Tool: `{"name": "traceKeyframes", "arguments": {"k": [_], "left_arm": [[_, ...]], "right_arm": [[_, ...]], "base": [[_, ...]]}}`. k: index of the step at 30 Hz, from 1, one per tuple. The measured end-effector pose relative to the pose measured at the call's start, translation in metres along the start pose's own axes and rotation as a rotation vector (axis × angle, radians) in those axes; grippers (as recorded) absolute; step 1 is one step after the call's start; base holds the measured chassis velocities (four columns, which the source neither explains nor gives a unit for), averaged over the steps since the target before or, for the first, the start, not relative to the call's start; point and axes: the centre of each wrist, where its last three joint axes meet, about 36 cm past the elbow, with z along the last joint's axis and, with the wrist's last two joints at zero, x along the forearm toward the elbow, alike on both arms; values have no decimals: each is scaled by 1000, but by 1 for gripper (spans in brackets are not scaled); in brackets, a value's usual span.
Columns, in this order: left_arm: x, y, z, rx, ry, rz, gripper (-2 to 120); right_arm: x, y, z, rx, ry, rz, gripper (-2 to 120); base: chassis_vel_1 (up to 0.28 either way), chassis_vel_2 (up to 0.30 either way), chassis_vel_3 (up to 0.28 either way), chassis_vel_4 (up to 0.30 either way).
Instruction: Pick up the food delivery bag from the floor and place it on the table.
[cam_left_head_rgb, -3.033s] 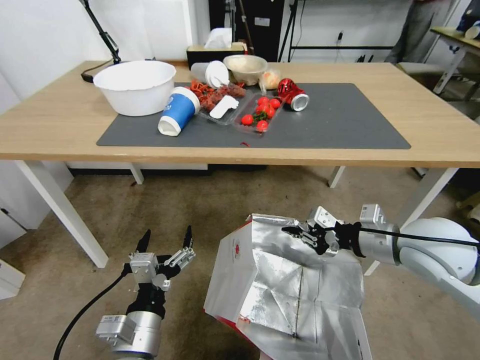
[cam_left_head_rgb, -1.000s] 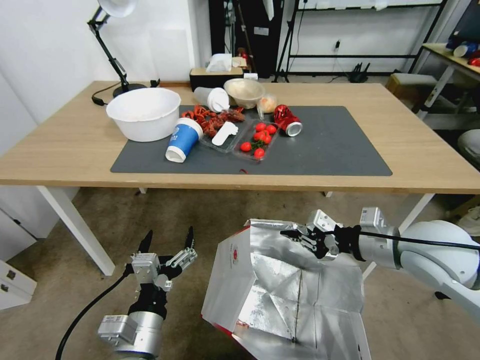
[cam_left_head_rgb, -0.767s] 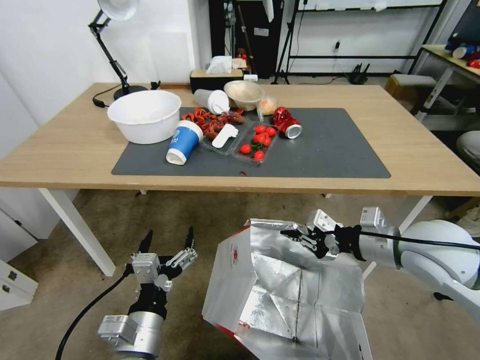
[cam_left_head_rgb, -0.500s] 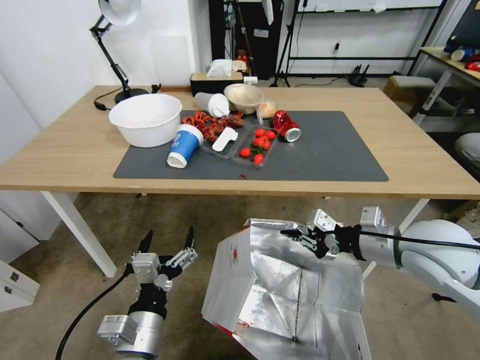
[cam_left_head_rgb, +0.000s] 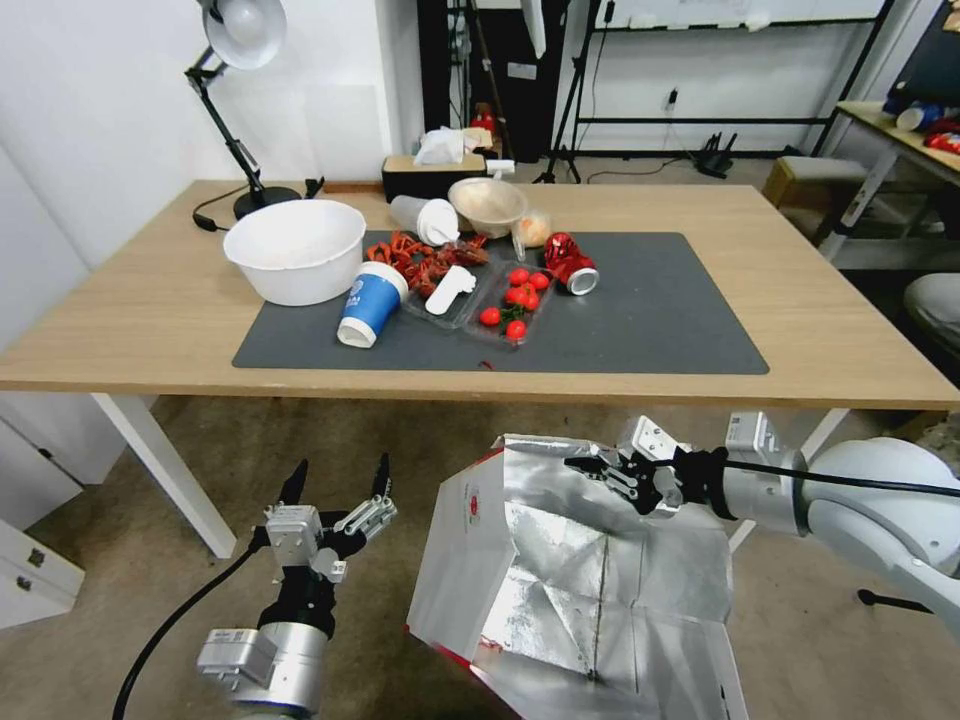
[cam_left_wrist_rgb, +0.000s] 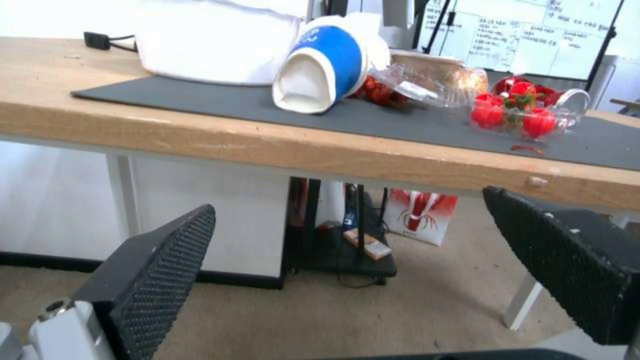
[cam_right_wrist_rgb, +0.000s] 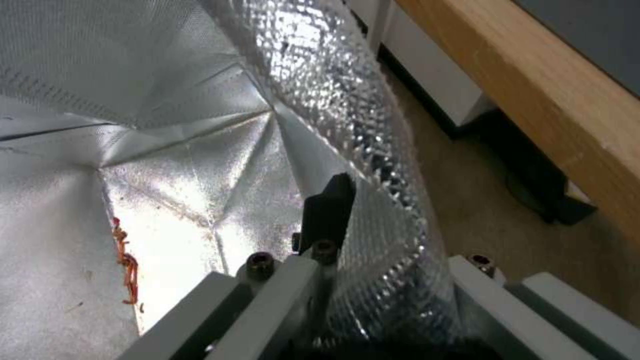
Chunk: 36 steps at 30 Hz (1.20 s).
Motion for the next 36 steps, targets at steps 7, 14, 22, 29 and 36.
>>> {"name": "traceKeyframes", "arguments": {"k": [7,14,22,29,36], "left_arm": [[0,1,0,-3,1,0,100],[0,1,0,-3,1,-1,100],[0,1,1,-3,1,-2,100],[1,0,0,-3,2,-2,100],[2,0,-1,-3,0,0,100]], "right_arm": [[-1,-1,0,0,-4,1,0],[0,-1,-1,3,-3,1,0],[0,0,-1,3,-4,-2,0],[0,1,0,2,-3,-4,0],[1,2,0,3,-2,-4,0]], "base": [[0,0,0,0],[0,0,0,0],[0,0,0,0],[0,0,0,0],[0,0,0,0]]}}
